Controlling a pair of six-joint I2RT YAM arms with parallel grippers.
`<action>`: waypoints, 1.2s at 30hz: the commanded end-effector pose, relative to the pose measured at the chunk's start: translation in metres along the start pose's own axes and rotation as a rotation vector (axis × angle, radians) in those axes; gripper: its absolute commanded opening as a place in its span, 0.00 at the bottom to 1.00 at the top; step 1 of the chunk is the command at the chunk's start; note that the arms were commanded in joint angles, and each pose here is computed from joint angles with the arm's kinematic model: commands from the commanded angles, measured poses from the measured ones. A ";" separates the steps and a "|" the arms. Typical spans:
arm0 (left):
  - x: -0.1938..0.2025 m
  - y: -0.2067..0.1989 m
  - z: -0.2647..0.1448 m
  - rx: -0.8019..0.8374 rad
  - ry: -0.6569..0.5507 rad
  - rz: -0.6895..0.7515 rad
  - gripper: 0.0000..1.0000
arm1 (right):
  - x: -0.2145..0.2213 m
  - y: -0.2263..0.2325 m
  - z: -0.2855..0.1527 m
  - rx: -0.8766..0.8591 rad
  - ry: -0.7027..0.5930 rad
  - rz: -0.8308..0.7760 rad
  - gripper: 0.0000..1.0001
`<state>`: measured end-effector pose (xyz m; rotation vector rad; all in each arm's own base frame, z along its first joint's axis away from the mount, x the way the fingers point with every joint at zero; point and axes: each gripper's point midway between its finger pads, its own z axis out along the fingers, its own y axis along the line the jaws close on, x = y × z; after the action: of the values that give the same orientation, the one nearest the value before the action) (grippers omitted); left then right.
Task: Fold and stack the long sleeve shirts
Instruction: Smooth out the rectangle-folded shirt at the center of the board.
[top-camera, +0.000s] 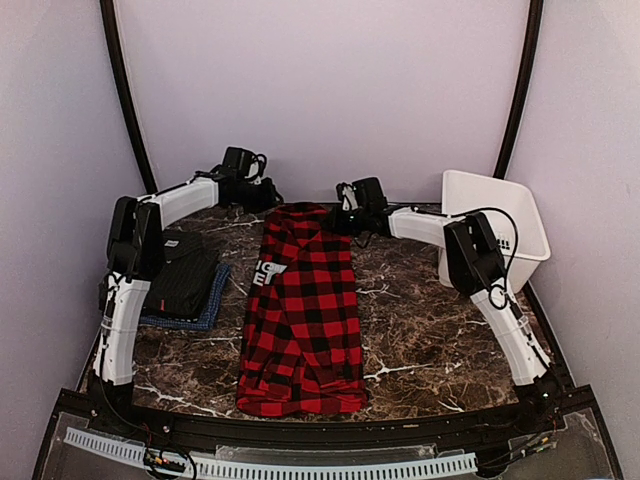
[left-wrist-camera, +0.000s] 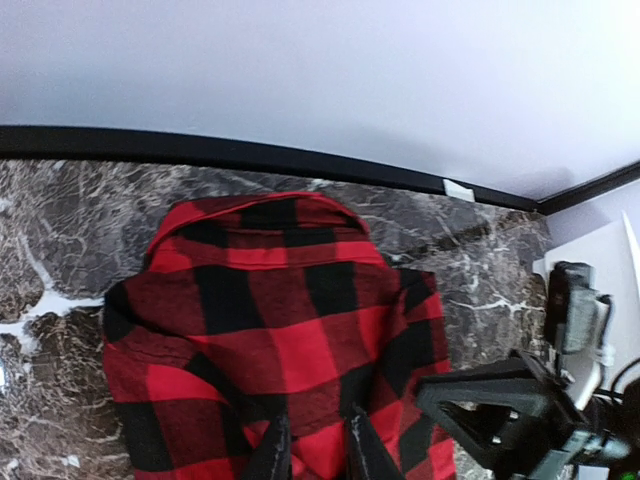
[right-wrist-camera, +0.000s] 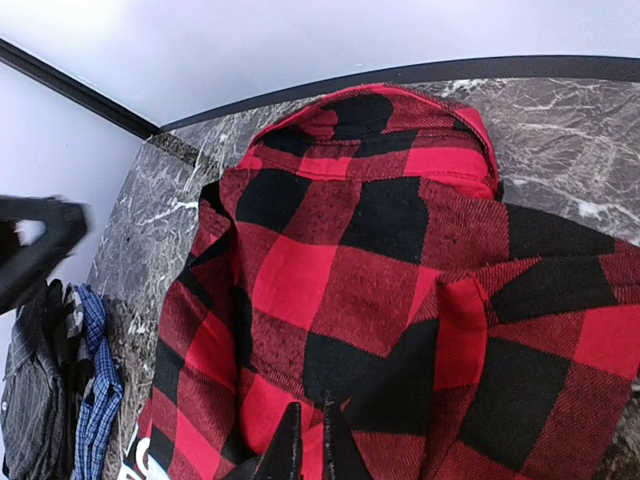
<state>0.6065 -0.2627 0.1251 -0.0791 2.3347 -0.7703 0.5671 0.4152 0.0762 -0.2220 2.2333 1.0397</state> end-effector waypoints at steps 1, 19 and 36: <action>-0.013 -0.047 -0.035 0.073 -0.056 0.061 0.18 | -0.017 0.010 0.007 -0.052 -0.058 -0.013 0.05; 0.045 -0.009 0.034 0.066 0.055 0.004 0.15 | -0.016 -0.023 0.028 -0.023 -0.113 0.076 0.04; 0.022 0.046 0.081 0.033 0.001 -0.069 0.16 | -0.032 0.005 0.005 -0.088 -0.065 0.024 0.10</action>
<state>0.6416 -0.2784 0.0382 -0.1363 2.3243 -0.8547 0.5931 0.4168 0.0527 -0.1218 2.1991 1.1119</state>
